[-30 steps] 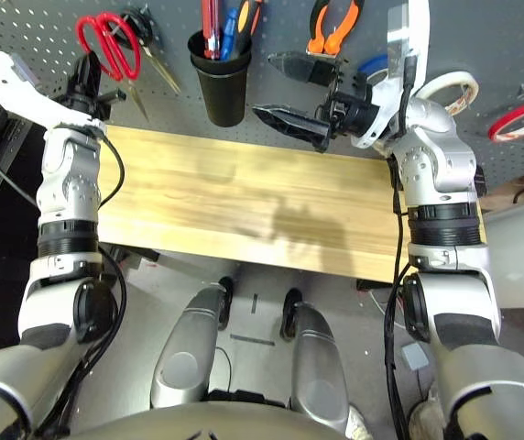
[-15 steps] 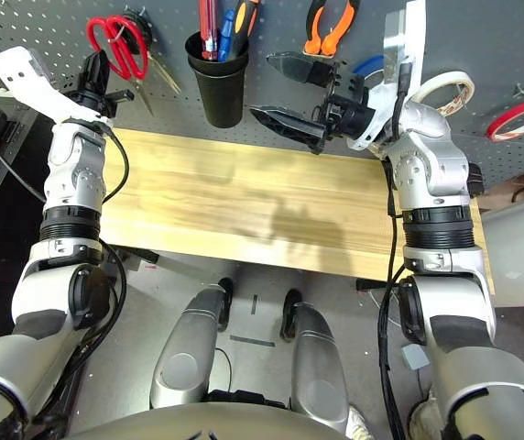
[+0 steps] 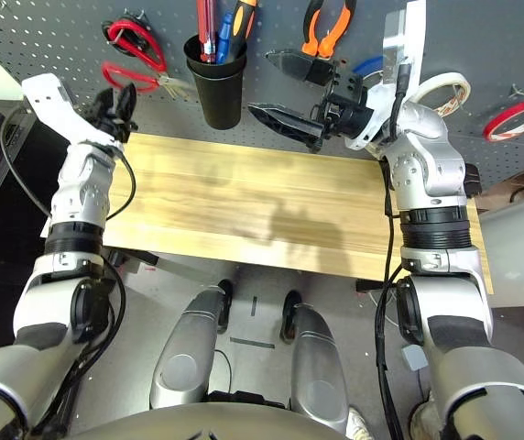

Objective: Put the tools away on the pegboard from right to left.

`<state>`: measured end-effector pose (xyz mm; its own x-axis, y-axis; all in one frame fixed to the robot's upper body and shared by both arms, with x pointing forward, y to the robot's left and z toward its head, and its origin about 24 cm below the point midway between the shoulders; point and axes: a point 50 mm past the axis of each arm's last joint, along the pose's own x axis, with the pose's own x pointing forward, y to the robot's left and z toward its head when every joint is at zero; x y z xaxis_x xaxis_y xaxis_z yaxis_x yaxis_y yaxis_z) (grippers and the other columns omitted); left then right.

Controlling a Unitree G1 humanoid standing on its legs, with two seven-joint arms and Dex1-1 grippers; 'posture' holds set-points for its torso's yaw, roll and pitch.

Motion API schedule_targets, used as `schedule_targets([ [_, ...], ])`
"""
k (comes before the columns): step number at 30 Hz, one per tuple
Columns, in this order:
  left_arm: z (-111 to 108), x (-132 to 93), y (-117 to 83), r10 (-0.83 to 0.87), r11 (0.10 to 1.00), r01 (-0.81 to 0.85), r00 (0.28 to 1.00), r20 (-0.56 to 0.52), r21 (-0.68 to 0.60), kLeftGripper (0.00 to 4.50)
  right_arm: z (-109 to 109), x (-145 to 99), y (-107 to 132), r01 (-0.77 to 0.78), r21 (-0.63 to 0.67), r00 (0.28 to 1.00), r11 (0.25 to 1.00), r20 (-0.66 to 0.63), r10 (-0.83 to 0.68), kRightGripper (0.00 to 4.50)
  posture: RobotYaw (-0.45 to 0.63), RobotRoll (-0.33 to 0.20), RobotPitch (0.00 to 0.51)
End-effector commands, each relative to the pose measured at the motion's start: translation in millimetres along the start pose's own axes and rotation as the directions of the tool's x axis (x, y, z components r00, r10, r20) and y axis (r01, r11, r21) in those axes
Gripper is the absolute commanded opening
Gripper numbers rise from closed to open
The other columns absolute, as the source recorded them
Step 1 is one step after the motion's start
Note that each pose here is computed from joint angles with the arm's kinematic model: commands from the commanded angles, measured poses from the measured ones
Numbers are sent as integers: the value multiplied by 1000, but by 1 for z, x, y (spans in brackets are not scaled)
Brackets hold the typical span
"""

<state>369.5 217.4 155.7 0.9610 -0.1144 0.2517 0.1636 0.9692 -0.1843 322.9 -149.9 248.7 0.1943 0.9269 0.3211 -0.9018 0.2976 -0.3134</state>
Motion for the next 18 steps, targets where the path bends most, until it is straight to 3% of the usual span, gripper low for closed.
schedule_targets([
  [1, -11, -18, -6, -62, 998, 63, 997, -47, 11, 4476, -6, -7, 4, 20, 14, 1000, 1000, -10, -20, 4500, 283, 0, 270],
  [11, -25, -61, 8, -25, 999, 28, 993, -112, 29, 4476, -25, -25, 17, 106, 69, 993, 992, -50, -103, 4500, 280, 0, 277],
  [18, -26, -75, 17, 11, 999, -7, 994, -108, 35, 4476, -39, -38, 19, 219, 64, 973, 974, -92, -213, 4500, 275, 0, 280],
])
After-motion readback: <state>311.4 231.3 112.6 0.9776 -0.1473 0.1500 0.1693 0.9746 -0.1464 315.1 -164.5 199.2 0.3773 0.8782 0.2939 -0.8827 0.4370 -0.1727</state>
